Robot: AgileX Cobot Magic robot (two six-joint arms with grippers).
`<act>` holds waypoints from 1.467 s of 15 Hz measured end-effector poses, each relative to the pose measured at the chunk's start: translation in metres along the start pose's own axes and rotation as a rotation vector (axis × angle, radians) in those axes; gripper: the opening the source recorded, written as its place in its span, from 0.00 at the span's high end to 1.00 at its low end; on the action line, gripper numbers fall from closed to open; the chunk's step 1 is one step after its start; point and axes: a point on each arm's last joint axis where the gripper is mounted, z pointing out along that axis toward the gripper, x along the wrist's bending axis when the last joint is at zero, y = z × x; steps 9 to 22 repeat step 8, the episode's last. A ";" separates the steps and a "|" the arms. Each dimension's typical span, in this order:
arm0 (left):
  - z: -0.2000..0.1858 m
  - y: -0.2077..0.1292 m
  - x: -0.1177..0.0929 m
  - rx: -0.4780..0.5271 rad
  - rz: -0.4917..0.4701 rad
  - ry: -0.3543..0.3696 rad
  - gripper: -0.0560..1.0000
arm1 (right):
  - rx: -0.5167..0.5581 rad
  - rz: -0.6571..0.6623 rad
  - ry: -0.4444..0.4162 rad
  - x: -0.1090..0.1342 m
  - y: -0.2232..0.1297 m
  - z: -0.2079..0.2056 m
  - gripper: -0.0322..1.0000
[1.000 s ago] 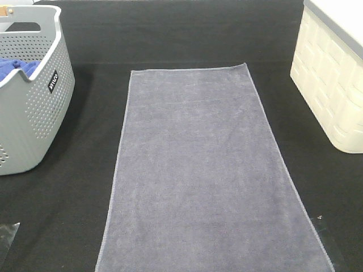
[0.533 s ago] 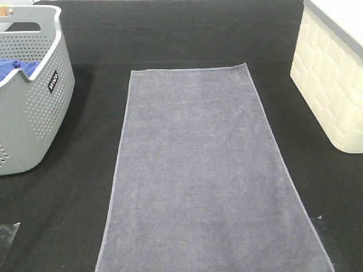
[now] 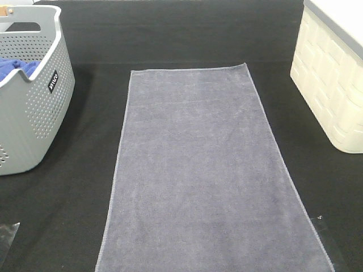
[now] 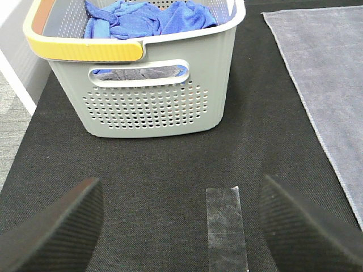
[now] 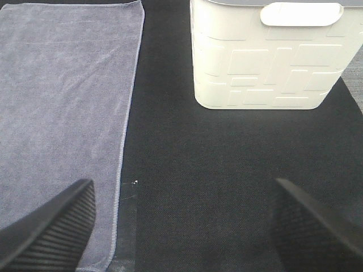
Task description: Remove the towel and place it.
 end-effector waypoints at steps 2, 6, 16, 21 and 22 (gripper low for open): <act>0.000 0.000 0.000 0.000 0.000 0.000 0.26 | 0.000 0.000 0.000 0.000 0.000 0.000 0.21; 0.000 0.000 0.000 0.000 0.000 0.000 0.26 | 0.000 0.000 0.000 0.000 0.000 0.000 0.21; 0.000 0.000 0.000 0.000 0.000 0.000 0.26 | 0.000 0.000 0.000 0.000 0.000 0.000 0.21; 0.000 0.000 0.000 0.000 0.000 0.000 0.26 | 0.000 0.000 0.000 0.000 0.000 0.000 0.21; 0.000 0.000 0.000 0.000 0.000 0.000 0.26 | 0.000 0.000 0.000 0.000 0.000 0.000 0.21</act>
